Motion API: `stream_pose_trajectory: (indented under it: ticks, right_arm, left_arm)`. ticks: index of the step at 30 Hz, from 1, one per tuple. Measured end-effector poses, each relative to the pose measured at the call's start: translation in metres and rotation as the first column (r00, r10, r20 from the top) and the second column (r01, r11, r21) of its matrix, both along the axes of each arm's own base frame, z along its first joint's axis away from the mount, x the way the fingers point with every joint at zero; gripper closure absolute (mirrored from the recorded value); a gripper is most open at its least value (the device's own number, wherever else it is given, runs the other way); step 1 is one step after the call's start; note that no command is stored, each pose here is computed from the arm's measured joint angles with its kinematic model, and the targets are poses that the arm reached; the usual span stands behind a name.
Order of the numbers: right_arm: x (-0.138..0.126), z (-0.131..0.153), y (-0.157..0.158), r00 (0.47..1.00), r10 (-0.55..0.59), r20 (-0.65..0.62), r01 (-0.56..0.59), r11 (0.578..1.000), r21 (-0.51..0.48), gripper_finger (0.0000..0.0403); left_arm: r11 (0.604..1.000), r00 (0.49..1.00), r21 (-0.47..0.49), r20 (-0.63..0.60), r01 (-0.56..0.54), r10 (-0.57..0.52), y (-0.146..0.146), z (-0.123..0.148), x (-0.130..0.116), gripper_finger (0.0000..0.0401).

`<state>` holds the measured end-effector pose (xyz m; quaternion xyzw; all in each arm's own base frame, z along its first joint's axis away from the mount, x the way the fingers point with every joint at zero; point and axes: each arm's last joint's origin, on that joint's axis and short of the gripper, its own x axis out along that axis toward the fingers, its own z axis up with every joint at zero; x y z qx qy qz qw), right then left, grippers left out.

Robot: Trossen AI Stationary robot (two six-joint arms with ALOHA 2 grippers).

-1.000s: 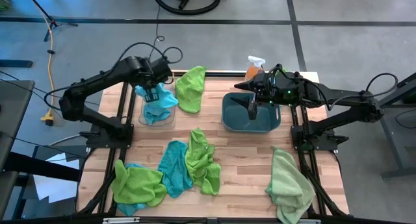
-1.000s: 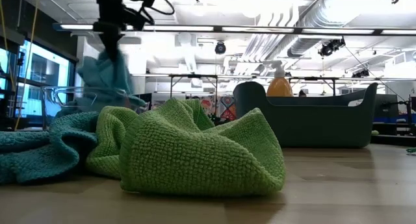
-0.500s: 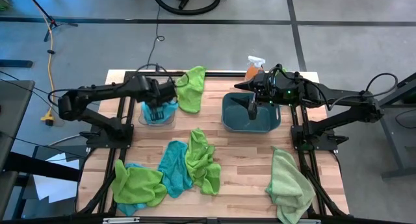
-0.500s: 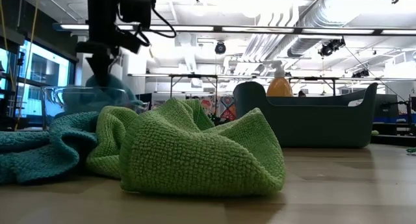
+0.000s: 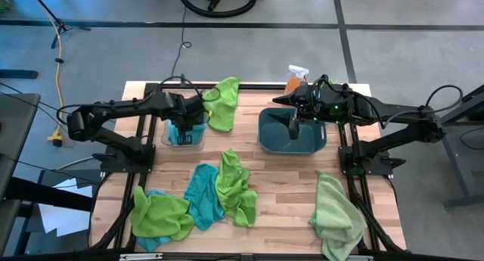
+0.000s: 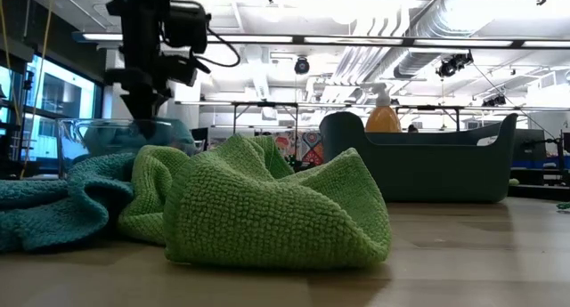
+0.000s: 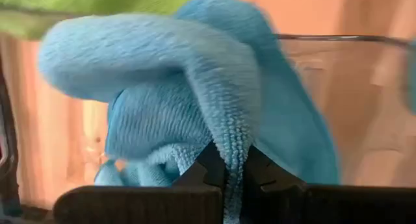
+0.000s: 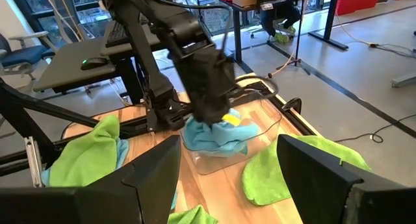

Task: Sort microfiber towel by color & place in baskets
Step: Put the blue microfiber towel into the transparent bin

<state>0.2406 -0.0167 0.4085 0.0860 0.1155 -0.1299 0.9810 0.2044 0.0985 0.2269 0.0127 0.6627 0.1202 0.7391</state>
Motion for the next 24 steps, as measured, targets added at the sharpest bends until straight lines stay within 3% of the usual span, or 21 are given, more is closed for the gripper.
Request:
stream_pose_trajectory:
  ticks: [8, 17, 22, 24]
  right_arm:
    - [0.000, 0.000, 0.000, 1.000, -0.007, 0.006, 0.006, 1.000, 0.026, 0.0151]
    - [0.000, 0.000, 0.000, 1.000, -0.008, 0.008, 0.008, 0.999, 0.032, 0.0151]
    - [0.000, 0.000, 0.000, 1.000, -0.019, 0.008, 0.019, 0.999, 0.029, 0.0151]
    - [0.000, 0.000, 0.000, 1.000, -0.021, 0.008, 0.021, 0.999, 0.028, 0.0151]
  left_arm:
    - [0.992, 0.992, -0.028, -0.008, -0.123, 0.123, 0.024, -0.024, -0.021, 0.0401]
    - [0.984, 0.985, -0.065, -0.032, -0.169, 0.167, 0.023, -0.047, -0.033, 0.0401]
    - [0.985, 0.982, 0.066, -0.092, -0.162, 0.168, 0.026, -0.046, -0.035, 0.0401]
    - [0.989, 0.986, 0.058, -0.089, -0.139, 0.144, 0.026, -0.046, -0.034, 0.0401]
